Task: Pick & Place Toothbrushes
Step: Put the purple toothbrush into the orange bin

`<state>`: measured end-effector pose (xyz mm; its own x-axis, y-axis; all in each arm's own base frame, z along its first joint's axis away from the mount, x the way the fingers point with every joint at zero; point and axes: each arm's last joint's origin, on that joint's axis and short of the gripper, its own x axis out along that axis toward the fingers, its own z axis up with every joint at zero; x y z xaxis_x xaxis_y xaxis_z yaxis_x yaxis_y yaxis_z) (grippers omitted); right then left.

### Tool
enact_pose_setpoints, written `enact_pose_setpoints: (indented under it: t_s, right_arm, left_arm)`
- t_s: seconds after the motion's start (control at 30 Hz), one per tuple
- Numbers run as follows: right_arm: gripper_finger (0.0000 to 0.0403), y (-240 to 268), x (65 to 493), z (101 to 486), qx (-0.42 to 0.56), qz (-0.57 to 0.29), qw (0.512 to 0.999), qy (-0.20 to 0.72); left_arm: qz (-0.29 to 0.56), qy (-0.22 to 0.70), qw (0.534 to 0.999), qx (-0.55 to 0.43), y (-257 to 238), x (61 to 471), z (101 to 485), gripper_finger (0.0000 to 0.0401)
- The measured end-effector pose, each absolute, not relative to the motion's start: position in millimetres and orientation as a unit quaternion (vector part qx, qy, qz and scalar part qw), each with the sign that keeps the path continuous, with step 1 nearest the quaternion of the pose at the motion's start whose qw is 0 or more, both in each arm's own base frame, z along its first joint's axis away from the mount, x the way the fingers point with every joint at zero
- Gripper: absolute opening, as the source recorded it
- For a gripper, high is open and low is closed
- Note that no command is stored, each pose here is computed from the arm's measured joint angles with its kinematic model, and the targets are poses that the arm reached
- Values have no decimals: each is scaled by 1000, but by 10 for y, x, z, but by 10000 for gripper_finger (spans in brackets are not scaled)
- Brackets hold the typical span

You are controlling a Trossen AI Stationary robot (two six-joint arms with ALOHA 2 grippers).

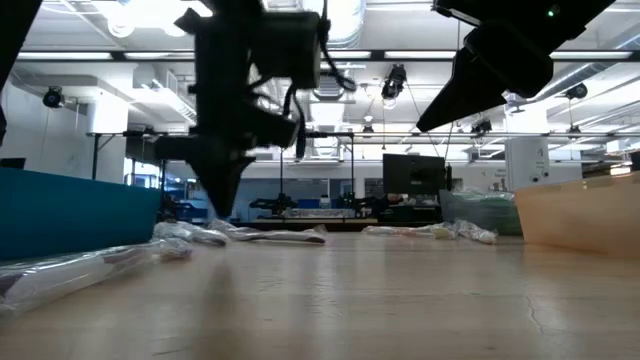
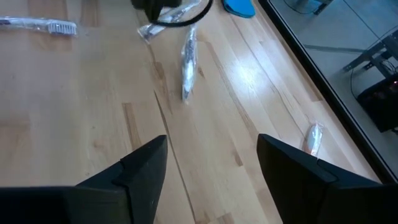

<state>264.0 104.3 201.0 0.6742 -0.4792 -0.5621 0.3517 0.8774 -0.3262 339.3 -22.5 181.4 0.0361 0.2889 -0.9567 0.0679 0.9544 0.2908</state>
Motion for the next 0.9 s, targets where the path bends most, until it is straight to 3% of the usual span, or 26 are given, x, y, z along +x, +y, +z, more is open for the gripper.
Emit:
enact_pose_setpoints:
  t_s: [0.27,0.57,0.9]
  right_arm:
    - [251,1041,2632,1996,-97,-229,909,335]
    - [226,1043,2632,1996,-97,-228,909,334]
    - [209,1042,2632,1996,-97,-228,909,334]
  left_arm:
    - [77,643,751,126,-265,3604,2460,8]
    - [115,579,798,123,-351,3644,3305,9]
    - [170,531,813,166,-507,3488,3822,7]
